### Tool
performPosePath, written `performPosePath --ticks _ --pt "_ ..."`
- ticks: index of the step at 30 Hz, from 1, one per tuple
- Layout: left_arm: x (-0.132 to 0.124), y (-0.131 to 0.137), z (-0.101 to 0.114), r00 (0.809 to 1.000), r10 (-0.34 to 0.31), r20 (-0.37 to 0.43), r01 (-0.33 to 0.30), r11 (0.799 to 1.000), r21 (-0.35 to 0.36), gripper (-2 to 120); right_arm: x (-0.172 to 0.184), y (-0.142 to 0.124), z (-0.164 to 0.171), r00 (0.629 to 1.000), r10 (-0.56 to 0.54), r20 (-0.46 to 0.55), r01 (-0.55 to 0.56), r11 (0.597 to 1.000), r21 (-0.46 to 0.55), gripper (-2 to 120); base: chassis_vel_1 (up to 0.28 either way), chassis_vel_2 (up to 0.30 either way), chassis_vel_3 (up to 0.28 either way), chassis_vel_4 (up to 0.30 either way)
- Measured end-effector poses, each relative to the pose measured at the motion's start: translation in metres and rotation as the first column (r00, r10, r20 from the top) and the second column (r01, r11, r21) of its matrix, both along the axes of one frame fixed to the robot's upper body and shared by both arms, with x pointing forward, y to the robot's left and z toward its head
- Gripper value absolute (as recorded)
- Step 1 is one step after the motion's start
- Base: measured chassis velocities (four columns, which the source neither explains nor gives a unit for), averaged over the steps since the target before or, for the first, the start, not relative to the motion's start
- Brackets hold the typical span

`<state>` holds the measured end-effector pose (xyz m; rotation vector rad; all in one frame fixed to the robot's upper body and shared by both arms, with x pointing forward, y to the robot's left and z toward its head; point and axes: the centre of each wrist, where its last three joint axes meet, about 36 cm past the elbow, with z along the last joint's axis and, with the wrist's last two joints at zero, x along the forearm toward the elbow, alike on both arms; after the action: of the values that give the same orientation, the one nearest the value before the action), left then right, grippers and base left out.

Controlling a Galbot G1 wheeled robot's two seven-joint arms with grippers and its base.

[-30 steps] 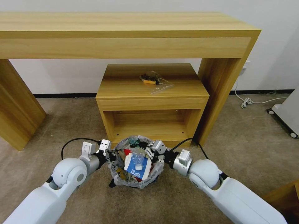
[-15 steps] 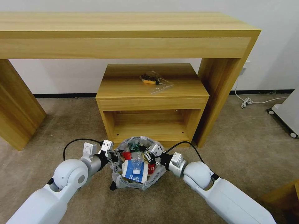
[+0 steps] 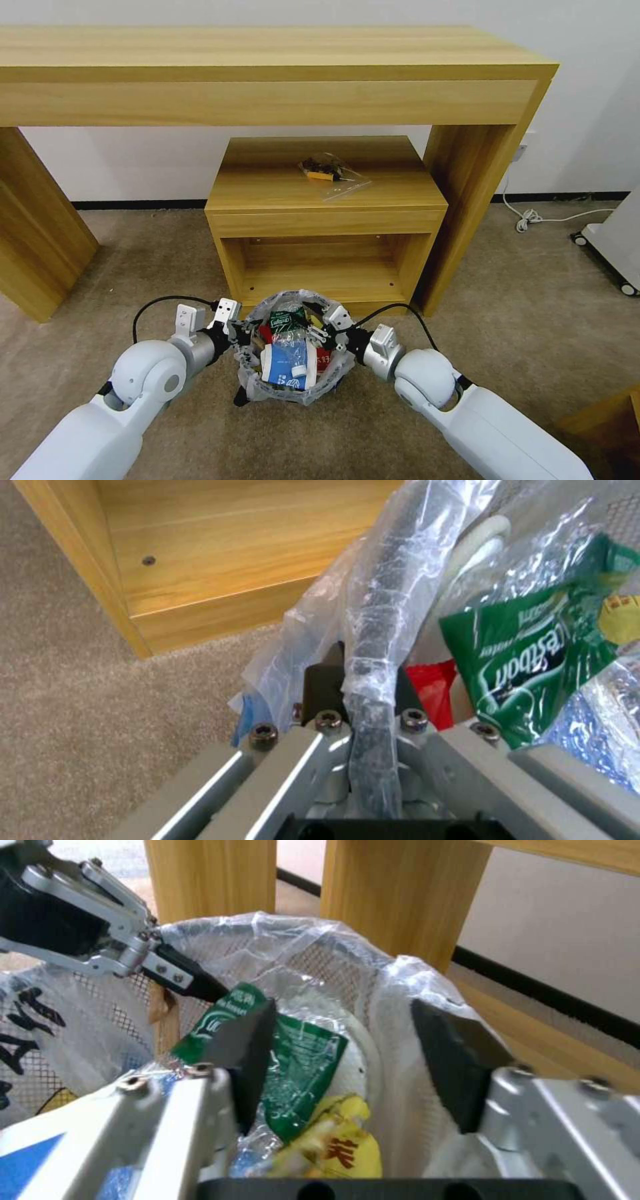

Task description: Pick up the trash bin and place the garbage on the floor into it.

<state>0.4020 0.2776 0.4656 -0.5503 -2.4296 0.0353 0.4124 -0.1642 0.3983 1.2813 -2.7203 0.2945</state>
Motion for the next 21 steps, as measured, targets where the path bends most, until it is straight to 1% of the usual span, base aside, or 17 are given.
performPosePath --ticks 2,3,5,6,7,9,10,11,13,17,18,21 --pt "0.002 0.002 -0.001 1.0 0.007 -0.003 -0.007 1.0 -0.002 0 -0.002 -0.002 0.003 1.0 -0.006 0.0 0.006 1.0 0.013 68 0.0 0.0 0.0 0.0" --pt "0.002 0.002 -0.001 1.0 0.007 -0.003 -0.007 1.0 -0.002 0 -0.002 -0.002 0.003 1.0 -0.006 0.0 0.006 1.0 0.013 68 0.0 0.0 0.0 0.0" --pt "0.004 0.003 -0.003 1.0 0.014 -0.007 -0.014 1.0 -0.004 0 -0.004 -0.005 0.008 1.0 -0.01 0.008 0.01 0.999 0.03 78 0.0 0.0 0.0 0.0" --pt "0.004 0.003 -0.004 1.0 0.016 -0.008 -0.016 1.0 -0.004 0 -0.005 -0.006 0.011 1.0 -0.012 0.012 0.011 0.999 0.036 81 0.0 0.0 0.0 0.0" --pt "0.004 0.003 -0.004 1.0 0.016 -0.008 -0.016 1.0 -0.004 0 -0.005 -0.006 0.011 1.0 -0.012 0.012 0.011 0.999 0.036 81 0.0 0.0 0.0 0.0" --pt "0.005 0.005 -0.004 1.0 0.02 -0.009 -0.02 1.0 -0.005 0 -0.006 -0.008 0.021 0.999 -0.016 0.028 0.015 0.998 0.058 92 0.0 0.0 0.0 0.0" --pt "0.005 0.006 -0.004 1.0 0.023 -0.009 -0.023 1.0 -0.005 0 -0.008 -0.009 0.026 0.999 -0.022 0.037 0.019 0.997 0.069 96 0.0 0.0 0.0 0.0" --pt "0.005 0.006 -0.004 1.0 0.023 -0.009 -0.023 1.0 -0.005 0 -0.008 -0.009 0.026 0.999 -0.022 0.037 0.019 0.997 0.069 96 0.0 0.0 0.0 0.0" --pt "0.005 0.008 -0.005 0.999 0.033 -0.01 -0.033 0.999 -0.006 0 -0.01 -0.011 0.036 0.998 -0.035 0.054 0.03 0.995 0.093 99 0.0 0.0 0.0 0.0" --pt "0.005 0.012 -0.007 0.999 0.045 -0.016 -0.045 0.999 -0.004 0 -0.015 -0.019 0.054 0.994 -0.074 0.081 0.062 0.988 0.138 100 0.0 0.0 0.0 0.0" --pt "0.005 0.012 -0.007 0.999 0.045 -0.016 -0.045 0.999 -0.004 0 -0.015 -0.019 0.054 0.994 -0.074 0.081 0.062 0.988 0.138 100 0.0 0.0 0.0 0.0" --pt "0.005 0.017 -0.008 0.998 0.059 -0.02 -0.059 0.998 0.001 0 -0.022 -0.033 0.07 0.985 -0.131 0.111 0.112 0.98 0.164 100 0.0 0.0 0.0 0.0"
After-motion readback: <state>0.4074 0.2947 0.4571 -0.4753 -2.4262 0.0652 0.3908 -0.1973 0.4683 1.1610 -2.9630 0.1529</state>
